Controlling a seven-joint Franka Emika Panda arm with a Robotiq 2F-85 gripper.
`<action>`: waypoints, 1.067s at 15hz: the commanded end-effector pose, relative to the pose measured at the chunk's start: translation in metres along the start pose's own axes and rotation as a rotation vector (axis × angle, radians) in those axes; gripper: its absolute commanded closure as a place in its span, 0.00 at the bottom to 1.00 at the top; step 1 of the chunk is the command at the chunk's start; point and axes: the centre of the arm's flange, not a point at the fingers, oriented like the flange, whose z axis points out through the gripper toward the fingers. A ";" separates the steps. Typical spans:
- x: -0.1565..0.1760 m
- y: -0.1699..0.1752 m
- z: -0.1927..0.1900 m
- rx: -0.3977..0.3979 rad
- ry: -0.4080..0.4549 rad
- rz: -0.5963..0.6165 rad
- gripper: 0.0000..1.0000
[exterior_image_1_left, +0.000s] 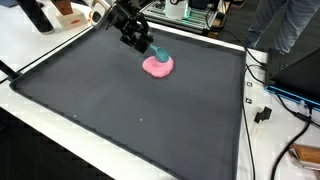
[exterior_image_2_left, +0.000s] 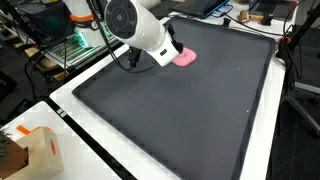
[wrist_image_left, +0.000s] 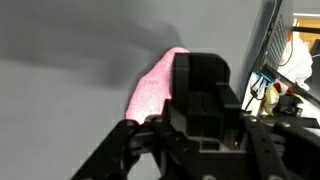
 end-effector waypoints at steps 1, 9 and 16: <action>-0.004 0.034 0.021 -0.024 -0.021 0.038 0.75; -0.006 0.042 0.018 -0.058 -0.010 0.079 0.75; -0.005 0.041 0.015 -0.050 -0.006 0.093 0.75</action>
